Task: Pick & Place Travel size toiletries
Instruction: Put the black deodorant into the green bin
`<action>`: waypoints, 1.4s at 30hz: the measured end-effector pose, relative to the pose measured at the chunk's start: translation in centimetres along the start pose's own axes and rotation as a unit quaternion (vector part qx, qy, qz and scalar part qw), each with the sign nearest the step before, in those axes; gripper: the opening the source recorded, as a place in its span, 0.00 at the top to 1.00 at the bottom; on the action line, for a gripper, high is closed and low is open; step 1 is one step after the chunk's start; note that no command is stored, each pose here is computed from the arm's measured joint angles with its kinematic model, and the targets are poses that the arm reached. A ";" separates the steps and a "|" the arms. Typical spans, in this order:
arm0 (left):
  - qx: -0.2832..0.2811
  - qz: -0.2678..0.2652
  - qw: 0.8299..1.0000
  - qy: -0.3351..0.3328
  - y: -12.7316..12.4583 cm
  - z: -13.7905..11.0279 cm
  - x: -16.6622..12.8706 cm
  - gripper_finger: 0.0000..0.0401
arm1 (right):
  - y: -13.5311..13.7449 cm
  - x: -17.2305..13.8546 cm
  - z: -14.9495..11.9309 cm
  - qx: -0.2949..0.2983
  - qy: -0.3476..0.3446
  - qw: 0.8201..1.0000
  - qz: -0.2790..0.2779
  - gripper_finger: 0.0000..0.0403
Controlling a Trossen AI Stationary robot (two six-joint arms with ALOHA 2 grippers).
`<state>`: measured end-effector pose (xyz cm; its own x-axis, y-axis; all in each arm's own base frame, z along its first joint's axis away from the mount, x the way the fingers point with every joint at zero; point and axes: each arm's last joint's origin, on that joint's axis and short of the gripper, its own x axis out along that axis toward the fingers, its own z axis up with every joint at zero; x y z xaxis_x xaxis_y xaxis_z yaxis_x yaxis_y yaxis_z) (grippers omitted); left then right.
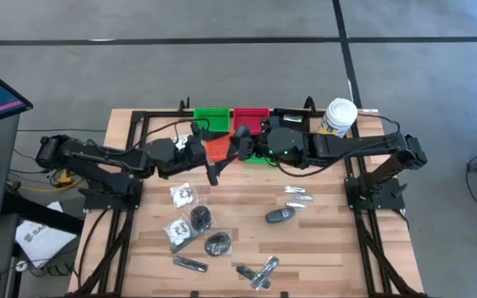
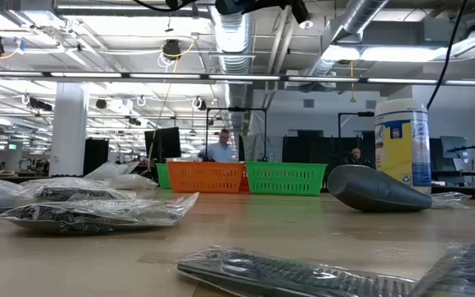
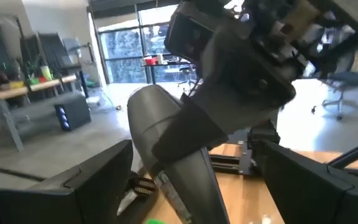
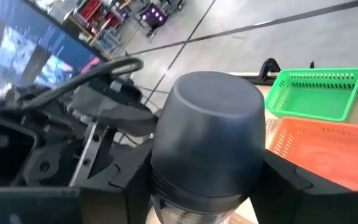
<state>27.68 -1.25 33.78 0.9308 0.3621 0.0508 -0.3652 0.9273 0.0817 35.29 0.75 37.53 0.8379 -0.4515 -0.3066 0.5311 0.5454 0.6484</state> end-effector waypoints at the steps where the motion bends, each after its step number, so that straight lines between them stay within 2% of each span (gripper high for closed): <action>1: -0.011 -0.003 1.000 0.005 0.0 0.0 -0.2 0.16 | 0.0 0.0 0.0 -0.006 0.002 1.000 0.001 0.51; 5: -0.059 -0.025 0.997 0.038 -0.2 -0.2 -0.9 0.16 | -0.3 0.0 -0.3 -0.022 0.016 1.000 -0.012 0.51; 10: -0.097 -0.057 0.992 0.062 -0.2 -0.3 -1.4 0.17 | -0.4 0.1 -0.4 -0.029 0.050 0.998 0.004 0.44; 14: -0.138 -0.071 0.985 0.080 0.0 -0.4 -1.8 0.17 | -0.4 0.1 -0.4 -0.040 0.058 0.997 0.011 0.48; 16: -0.159 -0.075 0.980 0.093 0.2 -0.6 -1.7 0.17 | -0.4 0.1 -0.4 -0.042 0.059 0.997 0.012 0.51; 22: -0.204 -0.097 0.967 0.114 1.1 -0.8 -1.6 0.18 | -0.2 0.1 -0.5 -0.046 0.077 0.995 0.031 0.51; 27: -0.247 -0.146 0.949 0.129 2.1 -0.9 -1.2 0.18 | 0.0 0.0 -0.5 -0.045 0.083 0.995 0.045 0.46; 30: -0.263 -0.172 0.940 0.136 2.6 -1.0 -0.9 0.19 | 0.3 0.0 -0.4 -0.045 0.084 0.993 0.064 0.46; 33: -0.273 -0.185 0.934 0.139 3.1 -1.0 -0.8 0.19 | 0.6 0.0 -0.3 -0.043 0.084 0.992 0.089 0.51; 37: -0.285 -0.187 0.931 0.133 3.5 -0.8 -0.6 0.21 | 0.9 -0.1 -0.1 -0.040 0.083 0.990 0.110 0.51; 42: -0.310 -0.211 0.922 0.095 3.6 0.1 -0.5 0.23 | 1.1 -0.1 -0.1 -0.043 0.080 0.989 0.116 0.49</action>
<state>25.86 1.92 34.11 0.9956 -0.0870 -0.0349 0.0550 0.8437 -0.5340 35.79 1.40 38.20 0.9443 -0.1930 -0.2665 0.3243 0.6823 0.6552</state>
